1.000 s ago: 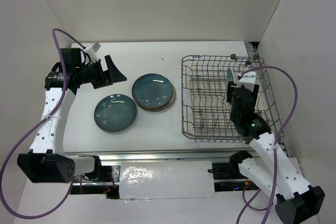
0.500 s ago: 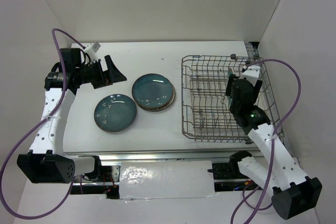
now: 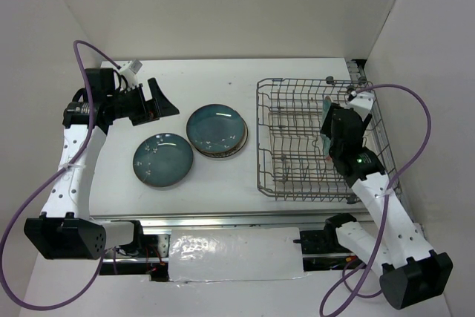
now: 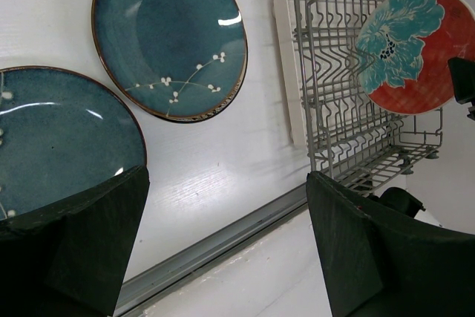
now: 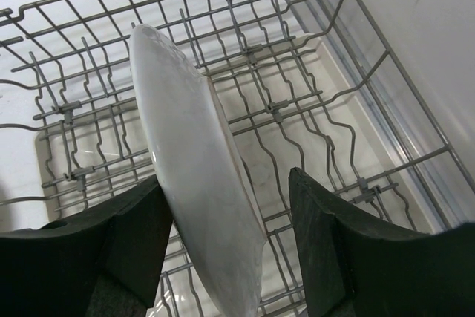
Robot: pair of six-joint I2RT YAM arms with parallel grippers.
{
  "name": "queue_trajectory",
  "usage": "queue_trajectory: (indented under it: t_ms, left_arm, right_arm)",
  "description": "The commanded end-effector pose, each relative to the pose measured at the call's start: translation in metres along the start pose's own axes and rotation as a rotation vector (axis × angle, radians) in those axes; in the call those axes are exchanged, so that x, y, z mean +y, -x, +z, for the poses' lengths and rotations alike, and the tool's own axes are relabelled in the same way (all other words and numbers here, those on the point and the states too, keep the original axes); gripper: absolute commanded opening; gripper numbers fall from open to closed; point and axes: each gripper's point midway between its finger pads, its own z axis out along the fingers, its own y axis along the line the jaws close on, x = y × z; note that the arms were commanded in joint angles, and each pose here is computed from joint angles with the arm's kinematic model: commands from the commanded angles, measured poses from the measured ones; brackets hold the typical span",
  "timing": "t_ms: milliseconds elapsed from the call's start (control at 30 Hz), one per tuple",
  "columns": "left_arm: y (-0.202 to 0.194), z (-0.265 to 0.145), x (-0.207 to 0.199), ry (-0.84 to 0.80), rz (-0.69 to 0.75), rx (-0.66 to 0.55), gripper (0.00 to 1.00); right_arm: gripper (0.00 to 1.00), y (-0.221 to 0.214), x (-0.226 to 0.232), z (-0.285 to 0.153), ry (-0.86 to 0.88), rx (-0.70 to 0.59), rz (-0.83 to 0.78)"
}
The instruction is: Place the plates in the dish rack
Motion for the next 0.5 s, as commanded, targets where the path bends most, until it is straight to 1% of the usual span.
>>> queue_trajectory:
  t_ms: [0, 100, 267, 467]
  left_arm:
    - [0.0088, -0.0080, -0.0115, -0.028, 0.054, -0.045, 0.99]
    - [0.0084, -0.0092, -0.0118, -0.029, 0.055, -0.046, 0.99]
    - [0.0082, -0.0096, -0.0108, -0.022, 0.057, -0.047, 0.99]
    - [0.0078, -0.0086, -0.0123, -0.034, 0.053, -0.043, 0.99]
  right_arm:
    - [0.67, 0.0246, -0.0007, -0.0074, 0.013, -0.043, 0.071]
    - [0.67, 0.0217, 0.0015, -0.0076, 0.027, -0.035, 0.072]
    - [0.70, 0.0164, 0.0044, -0.0043, 0.040, 0.007, 0.074]
    - [0.71, 0.0180, 0.0079, -0.0049, 0.066, 0.014, 0.106]
